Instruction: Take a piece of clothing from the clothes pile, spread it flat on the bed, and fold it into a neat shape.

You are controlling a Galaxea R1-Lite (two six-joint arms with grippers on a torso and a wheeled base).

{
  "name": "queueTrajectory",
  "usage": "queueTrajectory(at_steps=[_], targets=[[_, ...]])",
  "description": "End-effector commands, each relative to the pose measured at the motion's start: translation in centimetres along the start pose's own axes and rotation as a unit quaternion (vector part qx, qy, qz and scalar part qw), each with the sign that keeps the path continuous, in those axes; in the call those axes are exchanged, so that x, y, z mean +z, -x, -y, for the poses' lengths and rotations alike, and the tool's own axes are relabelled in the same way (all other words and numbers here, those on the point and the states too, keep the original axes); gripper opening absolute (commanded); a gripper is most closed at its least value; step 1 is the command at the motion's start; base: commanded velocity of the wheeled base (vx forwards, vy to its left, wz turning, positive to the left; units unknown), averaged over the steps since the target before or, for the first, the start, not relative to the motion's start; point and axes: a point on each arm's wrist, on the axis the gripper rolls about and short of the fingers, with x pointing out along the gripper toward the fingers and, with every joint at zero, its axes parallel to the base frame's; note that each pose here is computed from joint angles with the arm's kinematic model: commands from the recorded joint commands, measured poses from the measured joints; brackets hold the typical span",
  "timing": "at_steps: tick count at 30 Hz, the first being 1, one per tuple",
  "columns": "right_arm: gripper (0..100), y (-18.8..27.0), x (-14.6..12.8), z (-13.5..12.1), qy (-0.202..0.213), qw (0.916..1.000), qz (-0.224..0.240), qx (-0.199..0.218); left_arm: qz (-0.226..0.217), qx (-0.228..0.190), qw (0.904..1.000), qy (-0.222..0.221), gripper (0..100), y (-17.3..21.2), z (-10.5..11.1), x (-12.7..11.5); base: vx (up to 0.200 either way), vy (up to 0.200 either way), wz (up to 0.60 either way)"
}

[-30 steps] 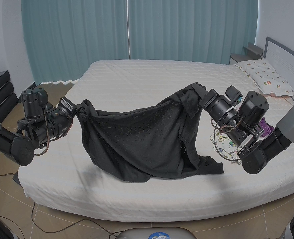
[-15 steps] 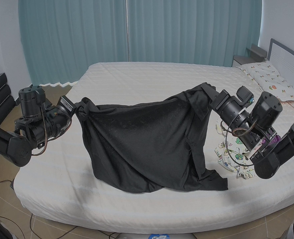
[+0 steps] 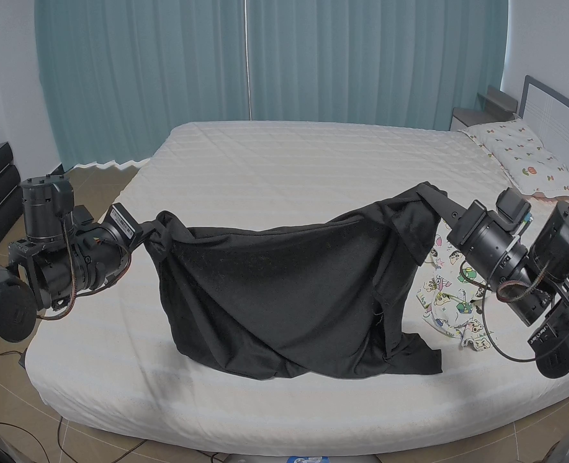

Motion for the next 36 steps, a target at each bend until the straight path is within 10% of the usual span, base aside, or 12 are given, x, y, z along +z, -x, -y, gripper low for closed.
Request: queueTrajectory(at_steps=[1,20,36], targets=[[0,2.3,1.4,-1.7,-0.001,0.9996,0.018,0.023,0.003,-0.019,0.9998,-0.008,0,2.6,0.8,-0.1,-0.200,0.000,0.00],[0,6.0,11.8,-10.3,-0.031,0.9910,0.086,0.098,0.023,-0.036,0.9991,-0.004,0,7.8,5.0,3.2,-0.074,0.000,0.00],[0,-8.6,8.0,1.8,0.008,0.9990,0.008,-0.043,-0.020,0.056,0.9981,0.015,0,-2.2,2.8,3.8,0.013,0.000,0.00]])
